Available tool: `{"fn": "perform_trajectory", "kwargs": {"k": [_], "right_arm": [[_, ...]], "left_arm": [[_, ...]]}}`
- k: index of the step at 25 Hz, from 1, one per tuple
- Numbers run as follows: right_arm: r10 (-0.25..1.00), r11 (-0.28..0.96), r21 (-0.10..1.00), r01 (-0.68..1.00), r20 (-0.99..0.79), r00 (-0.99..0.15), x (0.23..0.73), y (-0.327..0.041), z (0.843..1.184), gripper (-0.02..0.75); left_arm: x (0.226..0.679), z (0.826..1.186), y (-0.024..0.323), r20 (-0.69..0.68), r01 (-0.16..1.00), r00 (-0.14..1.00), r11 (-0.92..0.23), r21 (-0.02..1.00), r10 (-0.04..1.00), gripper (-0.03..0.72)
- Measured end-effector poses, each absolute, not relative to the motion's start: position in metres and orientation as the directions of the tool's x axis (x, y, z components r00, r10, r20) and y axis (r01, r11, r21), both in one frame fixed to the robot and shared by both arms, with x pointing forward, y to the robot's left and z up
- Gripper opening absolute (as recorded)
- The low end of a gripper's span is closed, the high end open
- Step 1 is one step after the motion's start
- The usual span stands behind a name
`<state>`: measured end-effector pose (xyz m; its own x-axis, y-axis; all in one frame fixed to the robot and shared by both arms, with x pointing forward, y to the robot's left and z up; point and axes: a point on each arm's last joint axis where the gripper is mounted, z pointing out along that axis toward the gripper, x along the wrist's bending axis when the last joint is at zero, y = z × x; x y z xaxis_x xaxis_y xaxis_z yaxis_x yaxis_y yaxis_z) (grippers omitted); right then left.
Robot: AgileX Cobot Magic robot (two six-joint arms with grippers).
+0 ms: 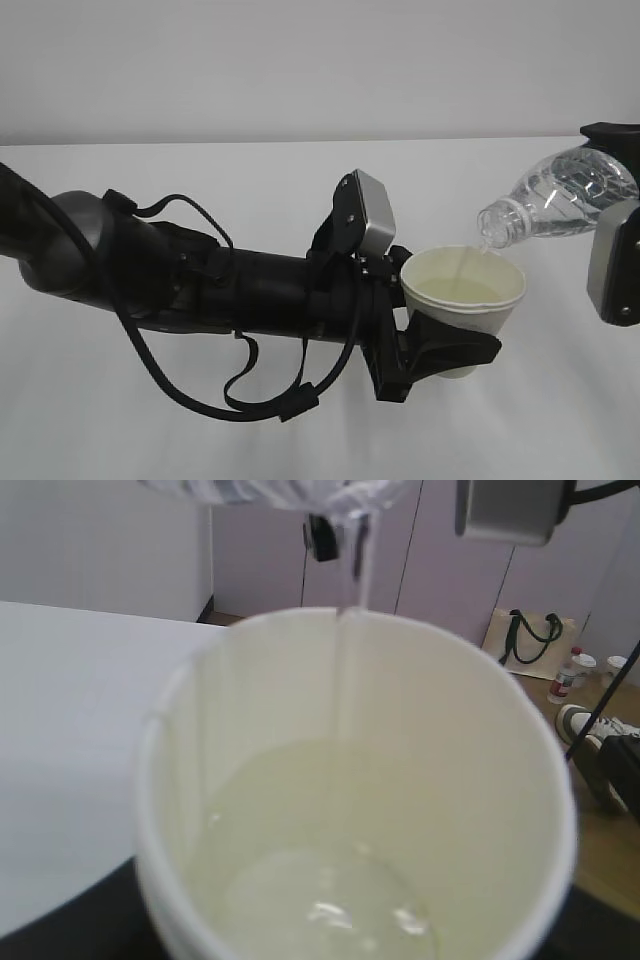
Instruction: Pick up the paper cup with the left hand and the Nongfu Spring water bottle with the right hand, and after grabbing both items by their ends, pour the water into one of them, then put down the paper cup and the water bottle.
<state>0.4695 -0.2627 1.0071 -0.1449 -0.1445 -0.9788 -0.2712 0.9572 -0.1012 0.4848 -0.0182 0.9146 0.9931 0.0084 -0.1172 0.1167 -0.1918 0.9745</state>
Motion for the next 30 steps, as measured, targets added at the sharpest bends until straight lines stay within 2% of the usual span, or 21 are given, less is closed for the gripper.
{"fn": "perform_trajectory", "kwargs": {"k": [18,25,30], "right_arm": [[-0.137,0.959,-0.094,-0.268,-0.980,-0.147,0.4695,-0.2629,1.0071,0.402],[-0.030,0.969,0.014,-0.248,-0.984,-0.174,0.4696,-0.2631,1.0072,0.402],[0.110,0.964,0.155,-0.216,-0.972,-0.207,0.4697,-0.2635,1.0073,0.402]], "left_arm": [[0.4851,0.9148,-0.0182,-0.119,0.119,0.993,-0.190,0.975,0.011,0.463],[0.4855,0.9150,-0.0183,-0.121,0.122,0.993,-0.187,0.975,0.016,0.463],[0.4856,0.9151,-0.0183,-0.118,0.119,0.993,-0.186,0.975,0.017,0.463]]}}
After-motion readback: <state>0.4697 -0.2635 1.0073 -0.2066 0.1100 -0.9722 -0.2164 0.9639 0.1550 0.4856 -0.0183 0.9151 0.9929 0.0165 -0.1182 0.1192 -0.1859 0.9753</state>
